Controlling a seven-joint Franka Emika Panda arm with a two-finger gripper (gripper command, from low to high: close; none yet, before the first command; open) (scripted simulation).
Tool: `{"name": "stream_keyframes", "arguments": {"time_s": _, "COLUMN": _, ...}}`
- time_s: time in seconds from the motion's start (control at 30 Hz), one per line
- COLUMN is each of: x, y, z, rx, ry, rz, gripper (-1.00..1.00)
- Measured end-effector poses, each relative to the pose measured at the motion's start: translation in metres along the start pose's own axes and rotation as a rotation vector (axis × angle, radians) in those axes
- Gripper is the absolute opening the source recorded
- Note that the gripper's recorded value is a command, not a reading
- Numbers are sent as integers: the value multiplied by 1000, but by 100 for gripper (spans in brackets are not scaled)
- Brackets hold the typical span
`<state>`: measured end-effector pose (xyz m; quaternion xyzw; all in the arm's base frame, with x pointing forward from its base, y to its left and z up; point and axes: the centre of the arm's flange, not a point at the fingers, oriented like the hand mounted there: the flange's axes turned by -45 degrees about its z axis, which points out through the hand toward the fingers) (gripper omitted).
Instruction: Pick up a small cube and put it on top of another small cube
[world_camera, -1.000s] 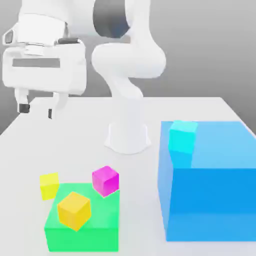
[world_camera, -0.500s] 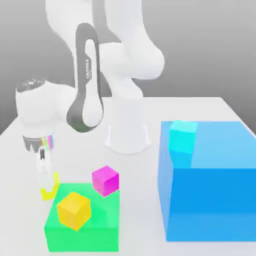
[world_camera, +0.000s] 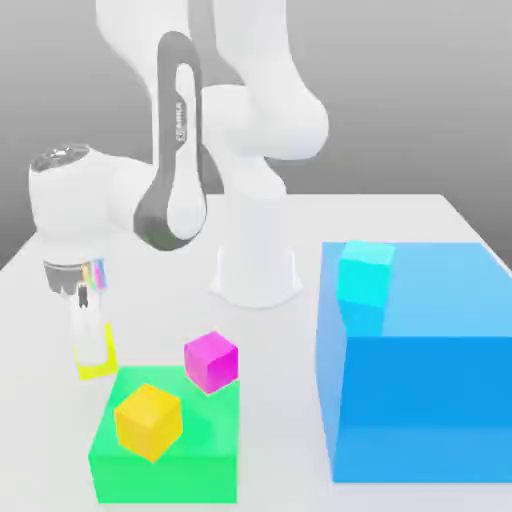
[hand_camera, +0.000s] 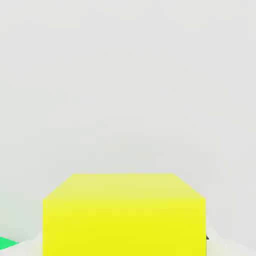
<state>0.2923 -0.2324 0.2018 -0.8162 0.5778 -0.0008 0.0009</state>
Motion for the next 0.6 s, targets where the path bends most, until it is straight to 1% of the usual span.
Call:
{"name": "stream_keyframes", "arguments": {"time_s": 0.1, "x": 5, "y": -46, "z": -30, "rx": 2, "ry": -1, "rz": -66, "gripper": -100}}
{"name": "stream_keyframes", "arguments": {"time_s": 0.17, "x": -12, "y": -98, "z": -53, "rx": 3, "ry": -2, "rz": -170, "gripper": -100}}
{"name": "stream_keyframes", "arguments": {"time_s": 0.33, "x": -50, "y": -186, "z": -118, "rx": 2, "ry": -2, "rz": -320, "gripper": -100}}
{"name": "stream_keyframes", "arguments": {"time_s": 0.4, "x": -52, "y": -195, "z": -107, "rx": 0, "ry": -1, "rz": -328, "gripper": -100}}
{"name": "stream_keyframes", "arguments": {"time_s": 0.47, "x": -52, "y": -197, "z": -81, "rx": 0, "ry": -1, "rz": -328, "gripper": -100}}
{"name": "stream_keyframes", "arguments": {"time_s": 0.5, "x": -51, "y": -196, "z": -71, "rx": 0, "ry": -1, "rz": -327, "gripper": 100}}
{"name": "stream_keyframes", "arguments": {"time_s": 0.6, "x": -51, "y": -196, "z": -71, "rx": 0, "ry": -1, "rz": -326, "gripper": 100}}
